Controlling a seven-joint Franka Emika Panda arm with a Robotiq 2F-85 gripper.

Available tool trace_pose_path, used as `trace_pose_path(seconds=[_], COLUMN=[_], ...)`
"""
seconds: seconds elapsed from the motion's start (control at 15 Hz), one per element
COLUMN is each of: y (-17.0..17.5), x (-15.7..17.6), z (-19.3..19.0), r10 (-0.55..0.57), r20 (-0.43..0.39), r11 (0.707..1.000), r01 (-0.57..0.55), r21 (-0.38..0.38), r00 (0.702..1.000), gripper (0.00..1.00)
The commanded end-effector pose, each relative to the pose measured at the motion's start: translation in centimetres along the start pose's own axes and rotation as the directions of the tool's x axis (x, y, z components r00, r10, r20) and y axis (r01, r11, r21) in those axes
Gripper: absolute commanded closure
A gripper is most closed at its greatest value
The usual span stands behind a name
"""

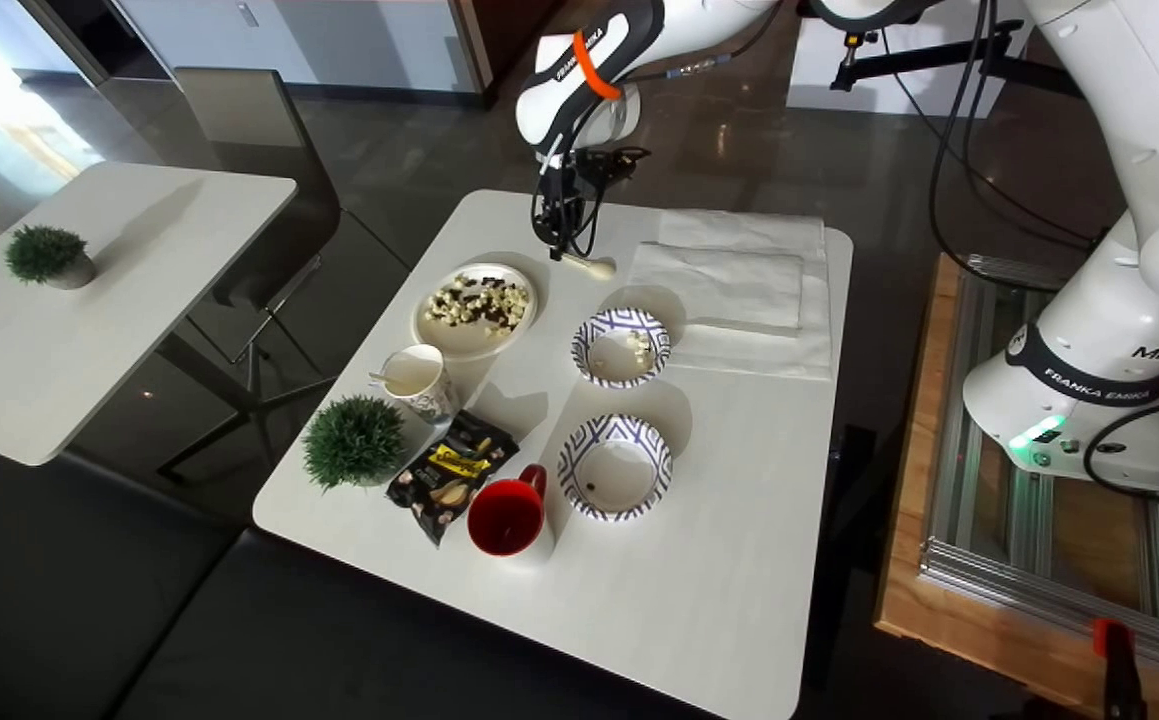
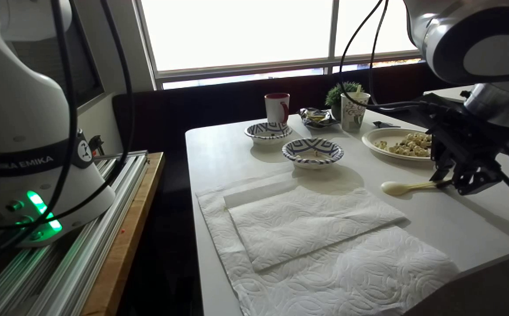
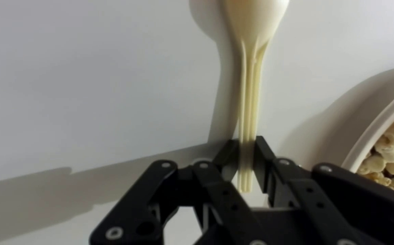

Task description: Place the white spoon upright.

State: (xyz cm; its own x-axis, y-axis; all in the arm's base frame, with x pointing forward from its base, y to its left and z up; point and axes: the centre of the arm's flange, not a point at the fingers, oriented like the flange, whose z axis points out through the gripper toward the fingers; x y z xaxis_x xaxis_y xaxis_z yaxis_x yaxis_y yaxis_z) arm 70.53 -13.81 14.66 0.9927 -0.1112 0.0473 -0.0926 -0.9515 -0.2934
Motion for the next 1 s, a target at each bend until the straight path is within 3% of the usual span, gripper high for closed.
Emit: trace_pose_path(seconds=[0.0, 0.67, 0.93], y=[-0.2, -2.8, -4.1], x=[0.0, -0.3, 0.1], z=[0.8, -2.7, -4.8], r10=[-0.022, -0.021, -0.016], r20=[0.007, -0.015, -0.038], r11=[1.0, 0.999, 0.994], r01=[0.022, 0.02, 0.011], r21=[-0.002, -0.038, -0.113], r00=[1.0, 1.0, 0.999], gripper=[0.96, 0.96, 0.96])
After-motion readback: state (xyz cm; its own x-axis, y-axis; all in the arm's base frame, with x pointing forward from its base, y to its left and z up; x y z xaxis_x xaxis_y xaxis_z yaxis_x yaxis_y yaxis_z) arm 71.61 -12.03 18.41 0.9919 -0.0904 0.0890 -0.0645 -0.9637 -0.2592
